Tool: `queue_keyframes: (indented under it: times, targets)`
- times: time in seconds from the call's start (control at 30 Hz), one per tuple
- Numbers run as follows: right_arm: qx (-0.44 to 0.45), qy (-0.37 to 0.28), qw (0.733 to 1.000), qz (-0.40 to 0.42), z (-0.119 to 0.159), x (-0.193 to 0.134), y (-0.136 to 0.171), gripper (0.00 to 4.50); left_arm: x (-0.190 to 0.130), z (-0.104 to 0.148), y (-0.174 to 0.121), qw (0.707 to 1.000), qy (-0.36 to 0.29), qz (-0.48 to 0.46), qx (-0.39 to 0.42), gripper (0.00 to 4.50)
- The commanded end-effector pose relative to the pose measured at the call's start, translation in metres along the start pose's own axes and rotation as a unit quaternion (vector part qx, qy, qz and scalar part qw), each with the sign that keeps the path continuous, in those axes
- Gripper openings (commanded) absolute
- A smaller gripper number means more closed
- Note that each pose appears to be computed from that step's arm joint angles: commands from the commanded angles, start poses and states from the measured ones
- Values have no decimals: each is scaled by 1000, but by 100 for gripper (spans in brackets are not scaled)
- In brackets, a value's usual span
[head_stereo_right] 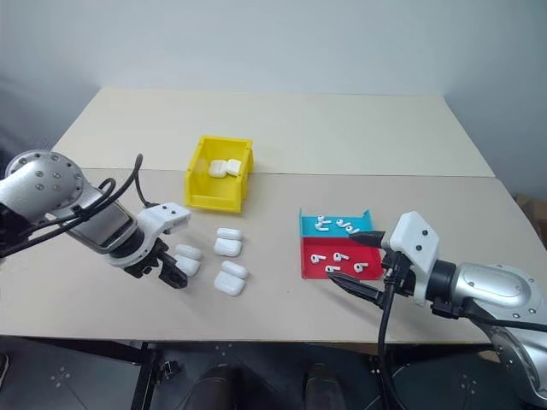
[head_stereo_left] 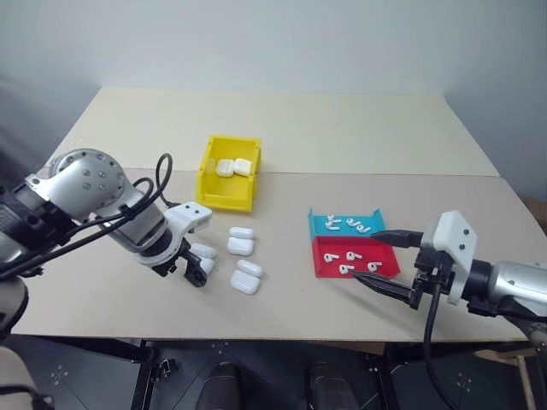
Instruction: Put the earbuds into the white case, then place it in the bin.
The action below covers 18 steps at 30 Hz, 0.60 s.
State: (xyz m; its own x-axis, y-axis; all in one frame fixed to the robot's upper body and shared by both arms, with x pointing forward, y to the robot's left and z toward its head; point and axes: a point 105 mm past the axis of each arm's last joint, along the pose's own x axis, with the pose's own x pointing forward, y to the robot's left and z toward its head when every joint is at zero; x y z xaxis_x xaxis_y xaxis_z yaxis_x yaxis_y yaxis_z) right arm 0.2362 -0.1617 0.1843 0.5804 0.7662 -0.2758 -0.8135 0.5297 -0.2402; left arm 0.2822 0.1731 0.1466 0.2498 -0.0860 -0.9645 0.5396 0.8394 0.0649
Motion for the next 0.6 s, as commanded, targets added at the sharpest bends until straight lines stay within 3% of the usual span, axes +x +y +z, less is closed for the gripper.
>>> queue_keyframes:
  times: [0.03, 0.6]
  targets:
    - [-15, -15, 1000, -10, 11, -4, 4, 447, -5, 15, 2, 999, -34, 17, -10, 450]
    - [-15, -16, 1000, -8, 8, 2, 10, 447, 12, 28, 1, 999, -25, 32, -31, 450]
